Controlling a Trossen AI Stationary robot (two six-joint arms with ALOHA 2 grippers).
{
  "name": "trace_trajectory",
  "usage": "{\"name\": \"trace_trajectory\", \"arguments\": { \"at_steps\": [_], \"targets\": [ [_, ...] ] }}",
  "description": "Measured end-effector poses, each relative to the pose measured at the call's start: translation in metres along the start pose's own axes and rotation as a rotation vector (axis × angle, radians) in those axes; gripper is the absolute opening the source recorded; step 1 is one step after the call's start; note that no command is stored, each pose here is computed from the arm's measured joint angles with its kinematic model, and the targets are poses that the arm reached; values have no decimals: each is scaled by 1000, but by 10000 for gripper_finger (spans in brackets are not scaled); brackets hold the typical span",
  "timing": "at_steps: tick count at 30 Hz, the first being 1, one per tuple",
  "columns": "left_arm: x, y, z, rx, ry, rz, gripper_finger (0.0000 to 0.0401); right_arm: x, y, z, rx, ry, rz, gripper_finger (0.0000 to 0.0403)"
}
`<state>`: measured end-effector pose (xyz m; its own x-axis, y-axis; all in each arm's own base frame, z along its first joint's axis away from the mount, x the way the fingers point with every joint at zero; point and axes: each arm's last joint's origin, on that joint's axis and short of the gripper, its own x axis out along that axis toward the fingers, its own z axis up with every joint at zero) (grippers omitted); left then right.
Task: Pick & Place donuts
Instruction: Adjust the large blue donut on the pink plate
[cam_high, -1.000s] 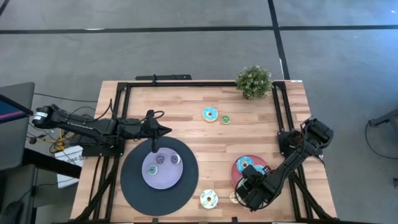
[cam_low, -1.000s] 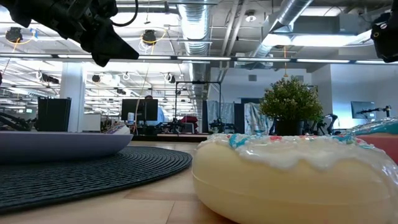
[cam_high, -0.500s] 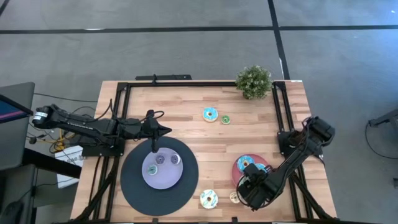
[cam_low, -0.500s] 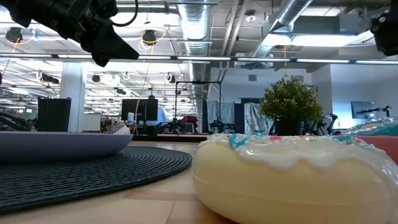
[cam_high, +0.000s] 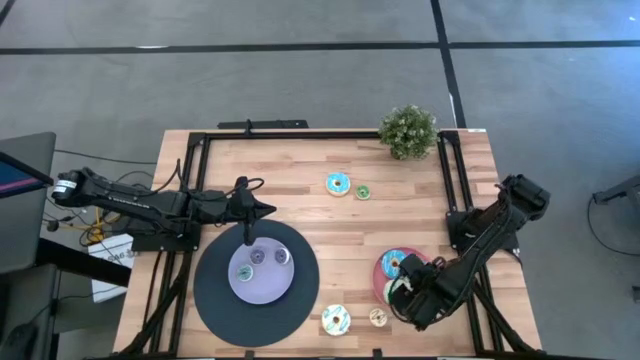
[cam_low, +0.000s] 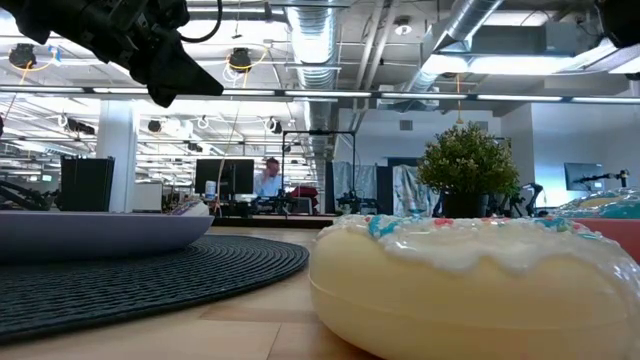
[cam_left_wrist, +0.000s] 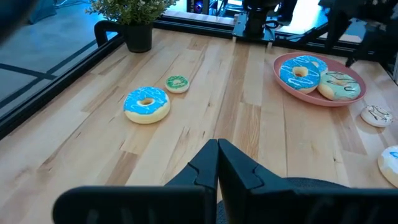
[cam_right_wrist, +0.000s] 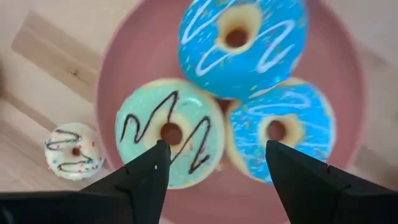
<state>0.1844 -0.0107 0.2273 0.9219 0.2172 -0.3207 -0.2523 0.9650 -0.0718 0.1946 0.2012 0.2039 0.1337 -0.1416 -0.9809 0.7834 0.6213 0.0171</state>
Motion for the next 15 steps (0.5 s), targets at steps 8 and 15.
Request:
{"name": "trace_trajectory", "arguments": {
  "at_steps": [8, 15],
  "targets": [
    [0, 0, 0, 0, 0, 0, 0, -2, -12, 15, 20, -54, -107, 236],
    [0, 0, 0, -1, 0, 0, 0, 18, -15, 32, 13, -2, -123, 172]
  ]
}}
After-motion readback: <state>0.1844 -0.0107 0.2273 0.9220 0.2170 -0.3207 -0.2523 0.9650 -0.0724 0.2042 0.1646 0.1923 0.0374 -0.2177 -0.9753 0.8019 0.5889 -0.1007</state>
